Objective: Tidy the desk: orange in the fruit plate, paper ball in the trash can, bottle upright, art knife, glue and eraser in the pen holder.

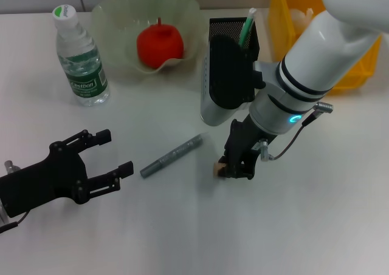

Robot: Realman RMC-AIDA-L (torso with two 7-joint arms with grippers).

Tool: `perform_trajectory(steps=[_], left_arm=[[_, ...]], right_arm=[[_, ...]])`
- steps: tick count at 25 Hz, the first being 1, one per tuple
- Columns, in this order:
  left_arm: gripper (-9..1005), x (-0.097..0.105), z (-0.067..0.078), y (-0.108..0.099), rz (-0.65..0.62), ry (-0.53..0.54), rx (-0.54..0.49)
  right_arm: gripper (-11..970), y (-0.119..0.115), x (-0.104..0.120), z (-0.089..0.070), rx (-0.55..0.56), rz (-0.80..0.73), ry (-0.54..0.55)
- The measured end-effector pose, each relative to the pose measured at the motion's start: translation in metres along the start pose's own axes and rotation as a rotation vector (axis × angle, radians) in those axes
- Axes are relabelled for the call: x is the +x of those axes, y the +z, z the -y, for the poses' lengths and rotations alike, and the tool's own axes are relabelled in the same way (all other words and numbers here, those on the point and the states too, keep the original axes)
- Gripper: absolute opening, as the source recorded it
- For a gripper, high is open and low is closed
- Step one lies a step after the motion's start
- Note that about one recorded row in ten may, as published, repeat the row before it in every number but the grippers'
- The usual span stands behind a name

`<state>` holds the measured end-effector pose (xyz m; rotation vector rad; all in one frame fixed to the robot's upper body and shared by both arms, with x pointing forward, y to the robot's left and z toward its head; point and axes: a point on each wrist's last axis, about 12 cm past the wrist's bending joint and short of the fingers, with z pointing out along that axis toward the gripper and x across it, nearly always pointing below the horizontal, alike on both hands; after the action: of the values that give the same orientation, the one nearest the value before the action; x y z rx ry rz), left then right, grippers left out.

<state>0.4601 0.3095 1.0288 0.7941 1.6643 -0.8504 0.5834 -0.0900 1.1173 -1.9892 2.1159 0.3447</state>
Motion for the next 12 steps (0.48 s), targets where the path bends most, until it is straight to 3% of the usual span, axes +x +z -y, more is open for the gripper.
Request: perform_trajectory(steps=[3,6,7,8,9,12], left_arm=[[836,0.0,0.0,0.0,0.002,0.0,0.001],[836,0.0,0.0,-0.001,0.004,0.001,0.003],[836,0.0,0.0,-0.001,0.004,0.001,0.003],[836,0.0,0.001,0.0,0.004,0.0,0.003],[836,0.0,0.001,0.0,0.004,0.0,0.003],[837,0.0,0.001,0.0,0.005,-0.001,0.004]], right_arm=[[156,-0.005,-0.003,0.0,-0.007,0.021,0.008],[140,-0.042,-0.007,0.009,-0.017,0.124,0.077],[134,-0.042,-0.007,0.009,-0.017,0.124,0.077],[129,-0.067,-0.007,0.017,0.006,0.179,0.122],[132,-0.067,-0.007,0.017,0.006,0.179,0.122],[140,-0.104,-0.003,0.029,0.101,0.244,0.2]])
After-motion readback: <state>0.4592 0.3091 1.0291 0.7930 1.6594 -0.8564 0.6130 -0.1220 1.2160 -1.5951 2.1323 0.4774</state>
